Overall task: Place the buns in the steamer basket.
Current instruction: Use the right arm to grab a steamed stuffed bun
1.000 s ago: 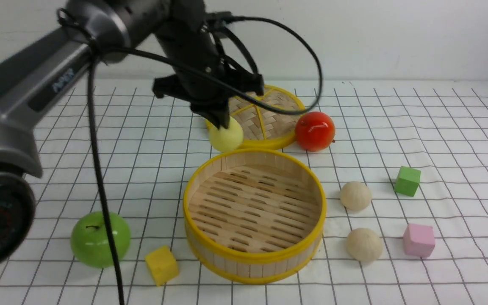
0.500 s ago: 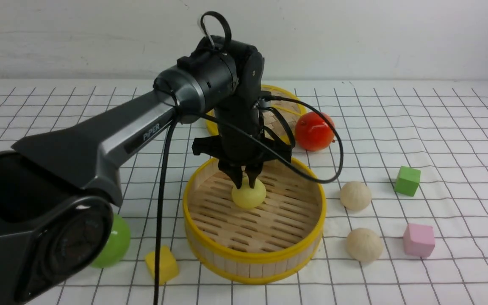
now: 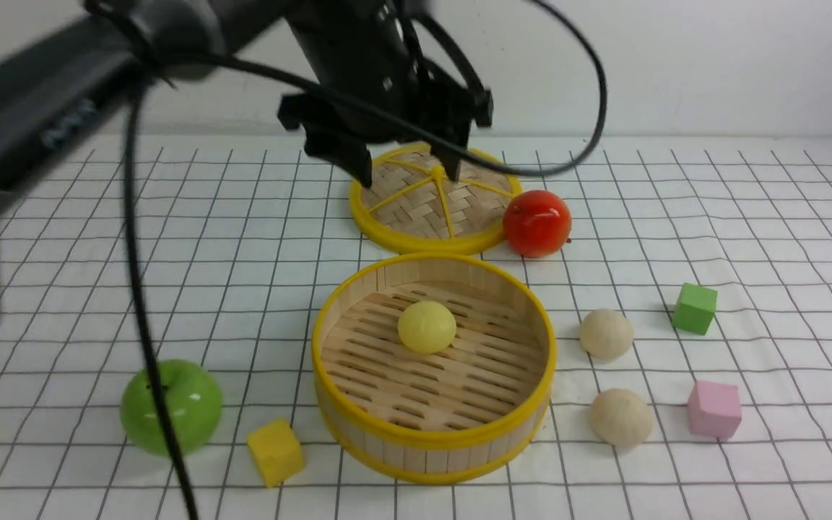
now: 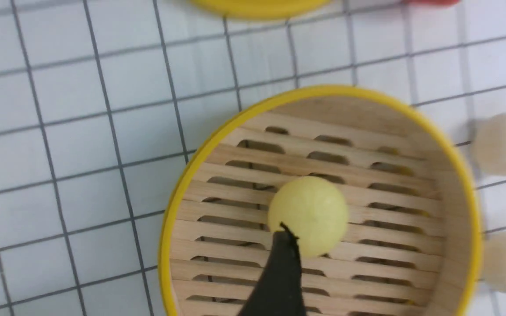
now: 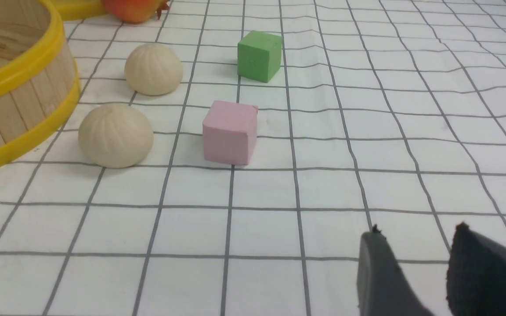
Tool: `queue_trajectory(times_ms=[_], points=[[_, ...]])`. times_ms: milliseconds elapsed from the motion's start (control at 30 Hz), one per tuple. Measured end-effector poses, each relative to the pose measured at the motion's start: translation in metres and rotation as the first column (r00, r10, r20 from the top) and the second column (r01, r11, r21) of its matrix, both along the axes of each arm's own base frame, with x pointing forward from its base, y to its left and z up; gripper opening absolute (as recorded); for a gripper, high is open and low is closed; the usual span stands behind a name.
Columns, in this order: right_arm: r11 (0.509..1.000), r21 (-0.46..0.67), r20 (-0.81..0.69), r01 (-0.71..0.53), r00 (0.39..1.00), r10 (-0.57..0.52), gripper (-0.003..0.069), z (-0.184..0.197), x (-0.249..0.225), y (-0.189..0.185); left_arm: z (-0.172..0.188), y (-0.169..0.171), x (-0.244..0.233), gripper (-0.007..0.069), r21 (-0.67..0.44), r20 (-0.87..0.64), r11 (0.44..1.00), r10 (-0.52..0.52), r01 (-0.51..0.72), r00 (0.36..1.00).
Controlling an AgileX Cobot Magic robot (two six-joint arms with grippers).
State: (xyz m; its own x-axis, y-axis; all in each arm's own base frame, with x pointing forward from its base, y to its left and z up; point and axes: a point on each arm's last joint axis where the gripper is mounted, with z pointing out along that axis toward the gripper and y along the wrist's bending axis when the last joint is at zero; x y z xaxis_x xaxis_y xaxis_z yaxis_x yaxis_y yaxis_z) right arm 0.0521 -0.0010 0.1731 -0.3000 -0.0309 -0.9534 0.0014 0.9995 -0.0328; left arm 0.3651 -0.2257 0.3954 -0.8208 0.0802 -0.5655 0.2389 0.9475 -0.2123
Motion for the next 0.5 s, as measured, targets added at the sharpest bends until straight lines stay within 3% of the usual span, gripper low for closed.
queue_trajectory(times_ms=[100, 200, 233, 267, 367, 467, 500], points=[[1.000, 0.000, 0.000, 0.000, 1.000, 0.000, 0.0239, 0.000, 0.000, 0.000, 0.080, 0.033, -0.056, 0.0542, -0.087, 0.166, 0.995, -0.035, 0.050, 0.986], [1.000, 0.000, 0.000, 0.000, 1.000, 0.000, 0.0239, 0.000, 0.000, 0.000, 0.109, 0.054, -0.091, 0.0486, -0.104, 0.248, 0.992, -0.048, 0.076, 0.968], [1.000, 0.000, 0.000, 0.000, 1.000, 0.000, 0.0239, 0.000, 0.000, 0.000, 0.124, 0.074, -0.123, 0.0440, -0.108, 0.290, 0.990, -0.057, 0.092, 0.955], [1.000, 0.000, 0.000, 0.000, 1.000, 0.000, 0.0239, 0.000, 0.000, 0.000, 0.124, 0.074, -0.123, 0.0434, -0.108, 0.290, 0.990, -0.057, 0.092, 0.955], [1.000, 0.000, 0.000, 0.000, 1.000, 0.000, 0.0239, 0.000, 0.000, 0.000, 0.123, 0.114, -0.186, 0.0312, -0.092, 0.311, 0.991, -0.065, 0.098, 0.948], [1.000, 0.000, 0.000, 0.000, 1.000, 0.000, 0.0239, 0.000, 0.000, 0.000, 0.108, 0.133, -0.216, 0.0237, -0.084, 0.298, 0.992, -0.069, 0.098, 0.952], [1.000, 0.000, 0.000, 0.000, 1.000, 0.000, 0.0239, 0.000, 0.000, 0.000, 0.095, 0.145, -0.236, 0.0176, -0.080, 0.289, 0.992, -0.072, 0.099, 0.955]])
